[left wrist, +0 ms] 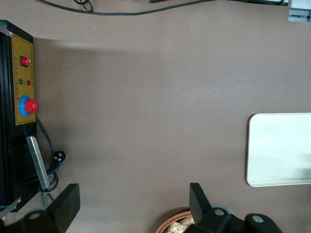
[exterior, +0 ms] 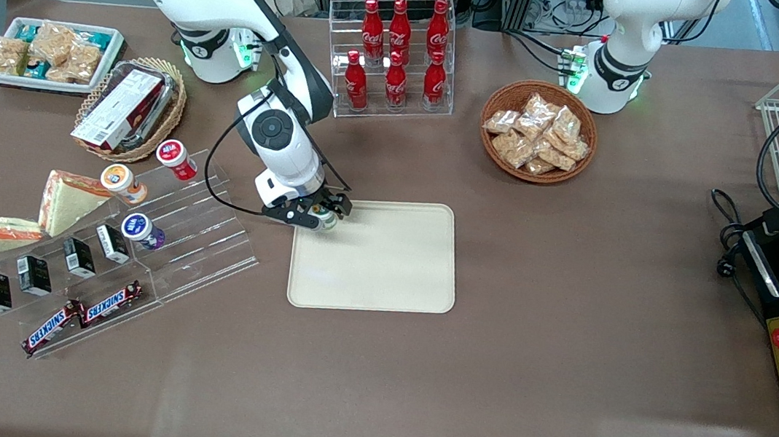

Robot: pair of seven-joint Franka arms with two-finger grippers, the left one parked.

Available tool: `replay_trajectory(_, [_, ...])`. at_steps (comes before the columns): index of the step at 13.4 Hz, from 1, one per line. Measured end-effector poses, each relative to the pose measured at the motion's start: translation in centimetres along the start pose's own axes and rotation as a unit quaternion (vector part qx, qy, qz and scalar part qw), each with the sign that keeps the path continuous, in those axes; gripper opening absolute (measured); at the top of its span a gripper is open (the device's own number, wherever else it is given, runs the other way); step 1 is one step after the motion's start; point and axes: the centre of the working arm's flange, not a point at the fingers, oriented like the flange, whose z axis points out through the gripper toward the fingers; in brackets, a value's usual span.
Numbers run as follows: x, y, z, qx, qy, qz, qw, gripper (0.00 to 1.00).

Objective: Place green gum on tray
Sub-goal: 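Lower the green gum bottle onto the tray and open the right gripper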

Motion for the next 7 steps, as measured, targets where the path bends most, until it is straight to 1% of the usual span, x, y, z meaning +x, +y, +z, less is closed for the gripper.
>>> replay_trajectory(2, [0.3,-0.1,-0.4,0.003,0.004,0.001,1.0000,1.00])
replay_trajectory(4, [1.0,-0.7,-2.1,0.008,0.011,0.001,0.9999,1.00])
replay_trajectory(5, [1.4,-1.2,-3.8,0.002,0.009,0.000,1.0000,1.00])
replay_trajectory(7, [2.3,-2.8,-9.1,-0.011,0.006,-0.004,0.9999,1.00])
